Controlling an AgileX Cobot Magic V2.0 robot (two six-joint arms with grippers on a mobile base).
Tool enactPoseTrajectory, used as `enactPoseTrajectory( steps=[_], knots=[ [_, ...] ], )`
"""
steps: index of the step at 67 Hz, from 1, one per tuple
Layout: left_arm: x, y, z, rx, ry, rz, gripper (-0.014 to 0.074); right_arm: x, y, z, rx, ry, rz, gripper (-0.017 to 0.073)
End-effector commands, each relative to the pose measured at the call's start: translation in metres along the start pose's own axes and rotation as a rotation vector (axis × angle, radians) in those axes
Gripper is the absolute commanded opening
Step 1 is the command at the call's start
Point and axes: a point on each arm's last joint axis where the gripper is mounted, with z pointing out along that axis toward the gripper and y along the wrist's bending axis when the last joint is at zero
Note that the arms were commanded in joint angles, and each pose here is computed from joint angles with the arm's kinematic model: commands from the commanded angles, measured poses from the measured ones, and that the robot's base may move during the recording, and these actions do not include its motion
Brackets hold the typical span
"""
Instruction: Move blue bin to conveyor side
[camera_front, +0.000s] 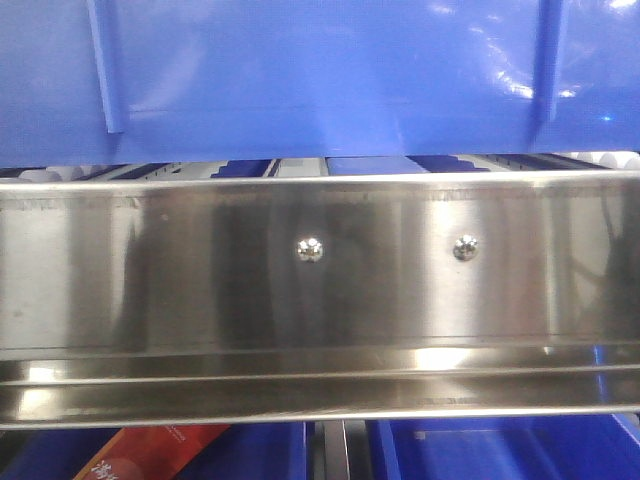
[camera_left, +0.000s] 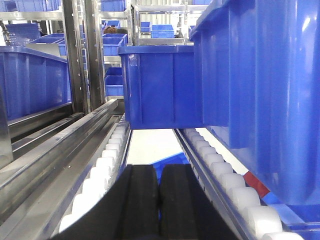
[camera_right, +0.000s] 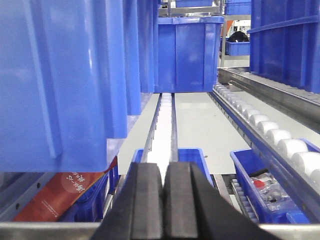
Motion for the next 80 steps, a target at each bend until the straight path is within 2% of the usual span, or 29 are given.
enactPoseTrajectory(
  steps=[1, 21, 39, 46, 55, 63, 73, 76, 80],
  knots=[
    [-0.003, 0.000, 0.000, 0.001, -0.028, -0.003, -0.0008, -0.003, 0.000, 0.000, -0.001, -0.031, -0.007, -0.0088],
    [-0.004, 0.000, 0.000, 0.001, -0.031, -0.003, -0.0008, -0.006, 0.000, -0.001, 0.000, -0.067, -0.007, -0.0088],
    [-0.009, 0.001, -0.001, -0.008, -0.086, -0.004, -0.0008, -0.016, 0.000, -0.002, 0.004, -0.180, -0.007, -0.0088],
    [-0.029, 0.001, -0.003, -0.002, -0.102, -0.004, -0.0008, -0.025, 0.000, -0.004, 0.002, -0.192, -0.007, -0.0088],
    [-0.075, 0.001, -0.015, 0.019, -0.073, 0.015, 0.0003, -0.069, 0.005, -0.018, -0.016, -0.210, -0.010, -0.0088],
    [-0.114, 0.002, -0.018, 0.024, -0.025, 0.047, 0.0081, -0.110, 0.009, -0.038, -0.029, -0.280, -0.013, -0.0088],
    [-0.159, 0.004, -0.011, 0.029, 0.009, 0.062, 0.0265, -0.144, 0.012, -0.046, -0.035, -0.316, -0.015, -0.0071],
    [-0.168, 0.004, -0.003, 0.030, 0.021, 0.062, 0.0314, -0.150, 0.012, -0.045, -0.035, -0.317, -0.015, -0.0030],
    [-0.179, 0.005, 0.007, 0.031, 0.034, 0.062, 0.0378, -0.158, 0.013, -0.042, -0.034, -0.311, -0.015, 0.0090]
  ],
)
